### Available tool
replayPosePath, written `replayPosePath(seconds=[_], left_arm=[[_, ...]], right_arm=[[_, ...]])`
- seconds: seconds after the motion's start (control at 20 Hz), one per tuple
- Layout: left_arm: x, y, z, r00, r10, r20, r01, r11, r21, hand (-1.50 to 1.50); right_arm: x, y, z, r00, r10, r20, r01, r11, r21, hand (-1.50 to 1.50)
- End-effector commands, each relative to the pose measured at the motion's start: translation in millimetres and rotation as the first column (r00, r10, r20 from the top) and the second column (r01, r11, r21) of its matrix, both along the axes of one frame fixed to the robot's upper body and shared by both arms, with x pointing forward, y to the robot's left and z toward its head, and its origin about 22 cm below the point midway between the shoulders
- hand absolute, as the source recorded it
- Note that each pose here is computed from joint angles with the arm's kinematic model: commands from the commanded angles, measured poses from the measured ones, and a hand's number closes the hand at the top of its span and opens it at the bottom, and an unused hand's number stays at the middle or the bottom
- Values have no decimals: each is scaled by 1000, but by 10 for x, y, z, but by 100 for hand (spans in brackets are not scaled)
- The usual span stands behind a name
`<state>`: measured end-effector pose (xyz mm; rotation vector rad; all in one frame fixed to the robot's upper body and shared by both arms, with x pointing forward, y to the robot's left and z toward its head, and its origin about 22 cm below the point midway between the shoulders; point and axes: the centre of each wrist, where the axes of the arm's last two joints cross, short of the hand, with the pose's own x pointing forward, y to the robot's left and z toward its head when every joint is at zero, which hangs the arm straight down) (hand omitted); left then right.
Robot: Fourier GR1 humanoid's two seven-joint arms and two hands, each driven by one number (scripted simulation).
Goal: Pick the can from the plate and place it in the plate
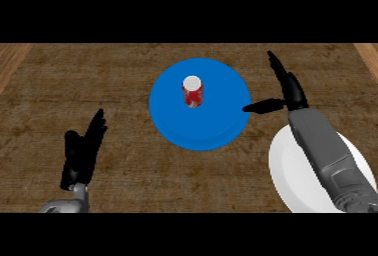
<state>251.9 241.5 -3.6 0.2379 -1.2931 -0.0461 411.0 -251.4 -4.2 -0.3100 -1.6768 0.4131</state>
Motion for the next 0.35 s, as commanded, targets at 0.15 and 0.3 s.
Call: replayPosePath(seconds=[0.15,0.3], left_arm=[[11,-135,-218,1000,-13,0,13,1000,7,0],[-6,129,-66,1000,-7,6,7,1000,-4,0]], right_arm=[[-55,-263,-57,998,-59,7,59,998,-24,-150],[51,-151,76,997,-79,-14,78,995,-62,-150]])
